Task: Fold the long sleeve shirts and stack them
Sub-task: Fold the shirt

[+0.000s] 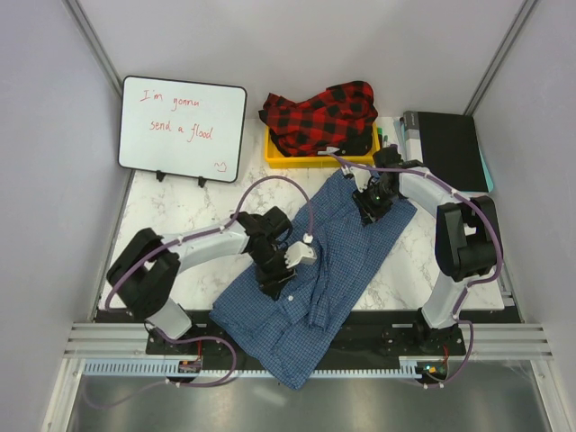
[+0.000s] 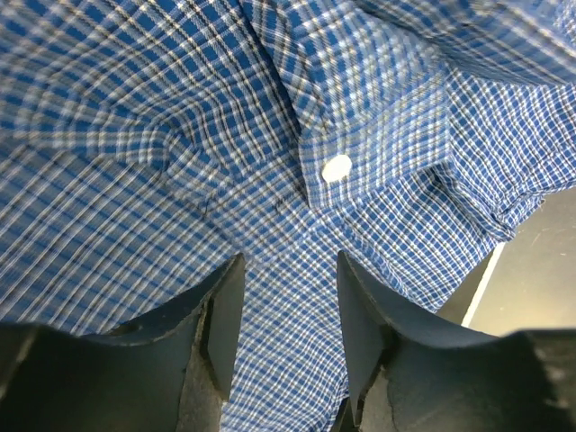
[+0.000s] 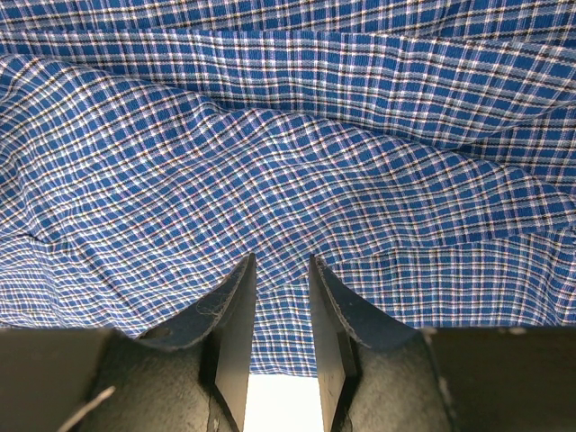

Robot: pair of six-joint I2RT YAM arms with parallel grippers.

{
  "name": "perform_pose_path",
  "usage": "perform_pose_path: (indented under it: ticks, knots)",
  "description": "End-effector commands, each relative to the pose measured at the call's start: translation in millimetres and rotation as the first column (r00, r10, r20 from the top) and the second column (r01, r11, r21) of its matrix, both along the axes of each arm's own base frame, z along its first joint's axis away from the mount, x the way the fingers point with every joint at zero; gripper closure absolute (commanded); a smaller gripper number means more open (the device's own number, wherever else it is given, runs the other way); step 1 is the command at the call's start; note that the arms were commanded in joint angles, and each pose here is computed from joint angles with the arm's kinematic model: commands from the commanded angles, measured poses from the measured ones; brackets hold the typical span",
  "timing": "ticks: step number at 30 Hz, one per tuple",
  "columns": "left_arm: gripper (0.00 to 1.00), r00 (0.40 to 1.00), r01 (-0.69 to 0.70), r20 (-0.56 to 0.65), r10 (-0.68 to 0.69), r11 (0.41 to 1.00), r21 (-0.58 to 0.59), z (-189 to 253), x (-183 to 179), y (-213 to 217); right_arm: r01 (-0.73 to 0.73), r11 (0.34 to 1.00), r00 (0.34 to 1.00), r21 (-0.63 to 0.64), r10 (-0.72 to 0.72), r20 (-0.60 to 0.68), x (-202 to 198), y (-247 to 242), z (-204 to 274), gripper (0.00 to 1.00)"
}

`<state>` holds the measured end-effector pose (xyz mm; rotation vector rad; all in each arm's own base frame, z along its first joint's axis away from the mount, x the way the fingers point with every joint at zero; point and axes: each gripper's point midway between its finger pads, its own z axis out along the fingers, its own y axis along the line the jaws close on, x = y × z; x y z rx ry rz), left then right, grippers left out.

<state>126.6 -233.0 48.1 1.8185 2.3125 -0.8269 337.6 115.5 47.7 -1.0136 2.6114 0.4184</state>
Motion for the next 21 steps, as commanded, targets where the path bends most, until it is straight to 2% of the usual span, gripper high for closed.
perform_pose_path:
  ticks: [1,8,11,12,14,15,16,21]
  knots:
    - [0.46,0.996,-0.025,-0.084,0.028,0.999,0.038,-8.2,-1.4,-10.4,-0.009,1.000,1.000,-0.001,0.009,0.025,5.2,1.9,2.0,0.63]
    - [0.46,0.995,-0.032,-0.097,0.036,0.998,0.047,-14.1,1.6,-19.7,-0.016,1.000,1.000,-0.011,0.017,0.014,2.5,0.1,-2.8,0.63]
    - [0.63,0.996,-0.028,-0.084,0.031,0.999,0.030,-8.8,2.2,-23.4,-0.019,1.000,1.000,-0.011,0.019,0.015,3.2,0.2,-3.4,0.63]
    - [0.75,0.997,-0.027,-0.078,0.029,0.999,0.025,-7.0,2.7,-24.1,-0.019,1.000,1.000,-0.012,0.019,0.014,3.1,0.2,-3.9,0.63]
    - [0.86,0.998,-0.026,-0.064,0.027,0.999,0.019,-4.2,3.6,-23.6,-0.020,1.000,1.000,-0.013,0.020,0.016,3.7,0.0,-3.6,0.63]
    - [0.96,0.998,-0.027,-0.050,0.028,1.000,0.012,-0.7,4.2,-22.1,-0.020,1.000,1.000,-0.015,0.020,0.016,3.7,-0.3,-4.0,0.63]
    - [0.98,0.999,-0.026,-0.041,0.027,1.000,0.014,0.3,4.5,-20.5,-0.021,1.000,1.000,-0.016,0.021,0.017,3.8,-0.6,-4.1,0.63]
    - [0.98,1.000,-0.002,-0.002,0.002,1.000,-0.006,14.3,-0.6,-10.9,-0.025,1.000,0.999,-0.017,0.025,0.021,3.5,-1.4,-3.4,0.63]
